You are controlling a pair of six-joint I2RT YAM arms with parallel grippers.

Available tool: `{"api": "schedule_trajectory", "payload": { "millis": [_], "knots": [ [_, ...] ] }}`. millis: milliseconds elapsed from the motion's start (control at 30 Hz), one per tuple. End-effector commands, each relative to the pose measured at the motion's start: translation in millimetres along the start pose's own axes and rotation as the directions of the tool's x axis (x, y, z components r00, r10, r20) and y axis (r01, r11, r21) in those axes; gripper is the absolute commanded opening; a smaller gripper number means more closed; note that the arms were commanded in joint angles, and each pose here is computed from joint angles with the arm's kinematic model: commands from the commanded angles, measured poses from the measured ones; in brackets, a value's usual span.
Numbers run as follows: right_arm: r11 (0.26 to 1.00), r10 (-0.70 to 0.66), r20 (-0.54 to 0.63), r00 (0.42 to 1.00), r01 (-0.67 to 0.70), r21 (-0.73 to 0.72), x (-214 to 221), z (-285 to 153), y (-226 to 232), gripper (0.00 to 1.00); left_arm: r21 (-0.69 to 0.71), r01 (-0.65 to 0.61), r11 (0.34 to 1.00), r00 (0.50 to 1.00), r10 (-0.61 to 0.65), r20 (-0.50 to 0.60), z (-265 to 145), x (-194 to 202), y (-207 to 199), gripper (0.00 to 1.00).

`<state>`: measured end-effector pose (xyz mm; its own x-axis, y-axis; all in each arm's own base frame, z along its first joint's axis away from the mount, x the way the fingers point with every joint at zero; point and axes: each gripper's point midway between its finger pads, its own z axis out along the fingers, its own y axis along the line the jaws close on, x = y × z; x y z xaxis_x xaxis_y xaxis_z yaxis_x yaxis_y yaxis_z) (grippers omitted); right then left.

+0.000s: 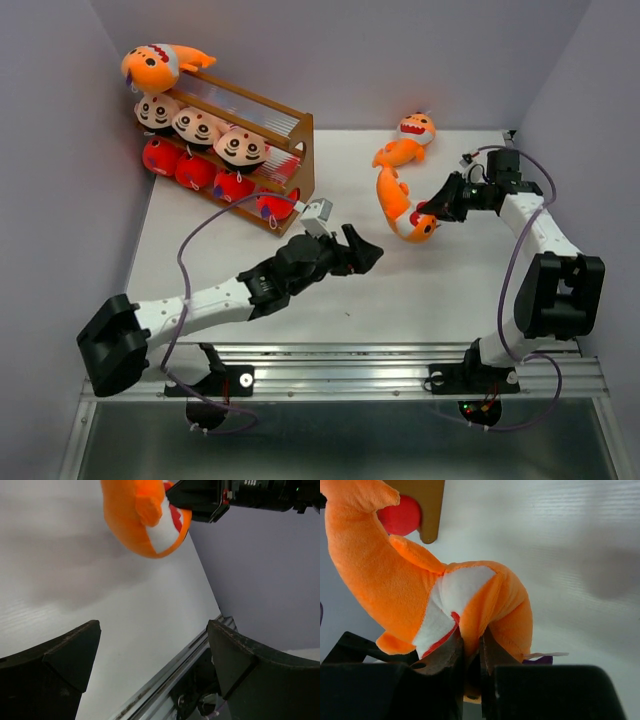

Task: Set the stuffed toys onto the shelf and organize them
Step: Grab a stuffed toy with the right arm, then pass the stuffed toy from the right arm to the left

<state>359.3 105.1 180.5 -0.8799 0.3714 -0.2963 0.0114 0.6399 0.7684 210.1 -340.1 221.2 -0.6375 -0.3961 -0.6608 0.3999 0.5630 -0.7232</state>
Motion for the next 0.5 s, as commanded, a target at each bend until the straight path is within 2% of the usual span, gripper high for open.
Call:
{"api": "schedule_trajectory", "payload": {
  "millis": [0, 33, 133, 233, 467],
  "knots": [
    [0.987, 0.088, -0.047, 0.995, -0.093, -0.132, 20.4, -14.5, 32.3, 0.01, 0.139, -0.026, 0.990, 0.987, 0.004, 0.160, 36.7, -50.5, -69.5, 0.99],
    [0.983, 0.087, -0.055, 0.995, -0.095, -0.159, 23.5, -17.0, 37.7, 0.01, 0.121, -0.037, 0.992, 0.992, 0.021, 0.127, 53.4, -37.1, -65.3, 0.99],
    [0.975, 0.091, -0.047, 0.995, -0.098, -0.200, 28.3, -23.8, 48.4, 0.01, 0.151, -0.050, 0.987, 0.993, 0.032, 0.117, 71.7, -37.7, -83.2, 0.99],
    [0.967, 0.091, -0.059, 0.994, -0.102, -0.234, 35.1, -28.4, 55.0, 0.01, 0.143, -0.061, 0.988, 0.996, 0.051, 0.071, 94.5, -20.6, -80.2, 0.99],
    [0.958, 0.081, -0.064, 0.995, -0.095, -0.270, 35.3, -34.8, 66.2, 0.01, 0.090, -0.065, 0.994, 0.997, 0.061, 0.046, 105.9, -7.9, -62.9, 0.99]
  ]
}}
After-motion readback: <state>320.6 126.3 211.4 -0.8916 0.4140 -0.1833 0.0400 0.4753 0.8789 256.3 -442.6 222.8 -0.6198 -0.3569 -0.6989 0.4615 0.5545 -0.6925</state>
